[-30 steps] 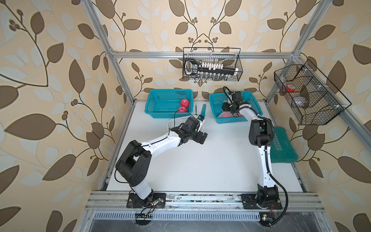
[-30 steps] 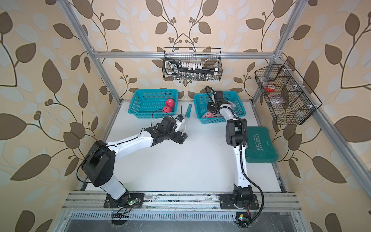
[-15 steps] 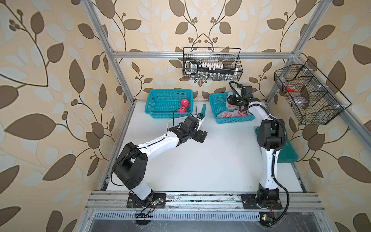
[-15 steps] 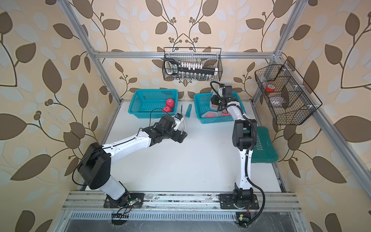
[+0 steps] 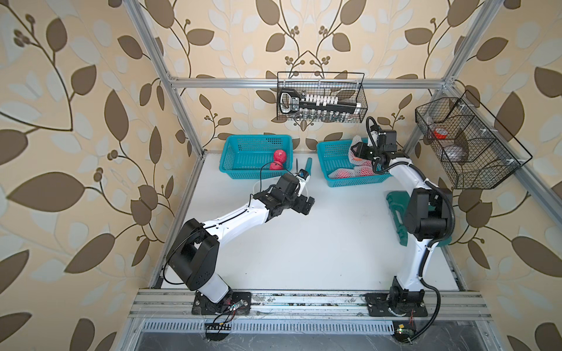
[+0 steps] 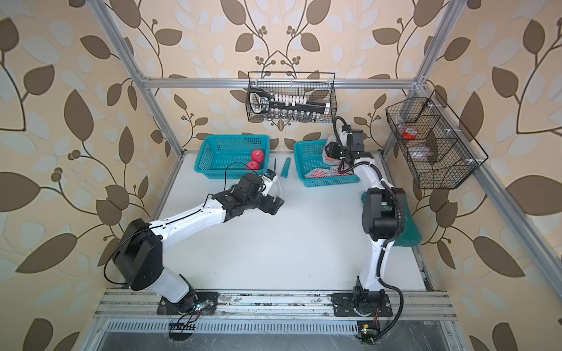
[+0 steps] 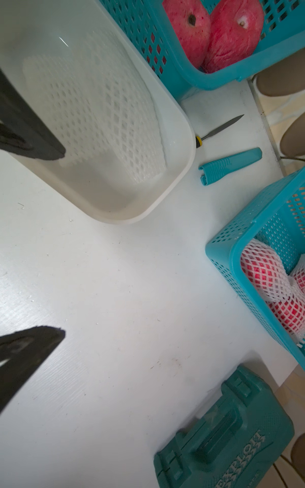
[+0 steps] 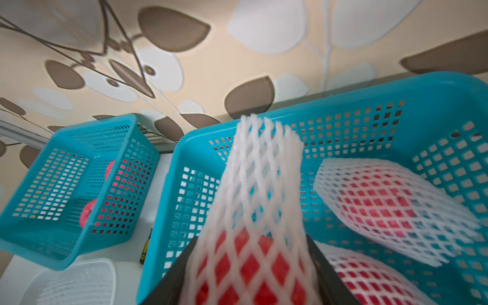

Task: Remove foam nets from apples
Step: Pick up the apple from the basket, then place the apple at the center of the board.

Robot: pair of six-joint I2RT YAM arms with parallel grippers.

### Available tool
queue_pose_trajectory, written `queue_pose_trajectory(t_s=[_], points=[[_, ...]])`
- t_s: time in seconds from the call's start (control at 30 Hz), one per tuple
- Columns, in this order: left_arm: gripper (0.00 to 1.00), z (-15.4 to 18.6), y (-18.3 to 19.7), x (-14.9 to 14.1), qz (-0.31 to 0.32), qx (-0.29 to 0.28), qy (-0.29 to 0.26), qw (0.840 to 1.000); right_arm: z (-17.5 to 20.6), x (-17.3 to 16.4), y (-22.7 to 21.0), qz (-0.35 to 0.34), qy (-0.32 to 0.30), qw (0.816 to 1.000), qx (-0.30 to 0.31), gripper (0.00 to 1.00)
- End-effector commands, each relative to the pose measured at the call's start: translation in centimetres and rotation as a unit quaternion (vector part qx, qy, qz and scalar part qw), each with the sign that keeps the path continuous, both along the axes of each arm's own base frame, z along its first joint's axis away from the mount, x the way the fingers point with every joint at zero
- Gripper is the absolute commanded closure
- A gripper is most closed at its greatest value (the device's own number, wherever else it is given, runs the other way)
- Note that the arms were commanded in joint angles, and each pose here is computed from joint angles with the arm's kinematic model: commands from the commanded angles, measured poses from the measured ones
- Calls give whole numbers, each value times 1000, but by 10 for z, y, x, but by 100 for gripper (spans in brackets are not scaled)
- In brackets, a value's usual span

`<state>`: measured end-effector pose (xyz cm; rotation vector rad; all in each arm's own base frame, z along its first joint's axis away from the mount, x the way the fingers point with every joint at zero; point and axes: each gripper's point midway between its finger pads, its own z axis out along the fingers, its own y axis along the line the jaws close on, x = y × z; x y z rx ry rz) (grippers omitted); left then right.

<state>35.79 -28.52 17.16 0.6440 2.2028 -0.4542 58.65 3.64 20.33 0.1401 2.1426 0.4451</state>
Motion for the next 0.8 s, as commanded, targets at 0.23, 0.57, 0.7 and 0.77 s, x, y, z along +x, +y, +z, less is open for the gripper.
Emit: queue_pose_trajectory(t_s=[0.23, 0.57, 0.7, 0.77], points=[[1, 27, -14, -18, -44, -68, -42, 996, 27, -80, 17, 10, -37, 998, 55, 50], [1, 20, -9, -43, -65, -124, -120, 983, 7, -183, 131, 150, -71, 985, 48, 52], [1, -4, -1, -43, -57, -90, -110, 988, -17, -225, 168, 206, -101, 973, 8, 54], [1, -16, 1, -45, -60, -78, -102, 990, -36, -242, 180, 213, -116, 970, -20, 46]])
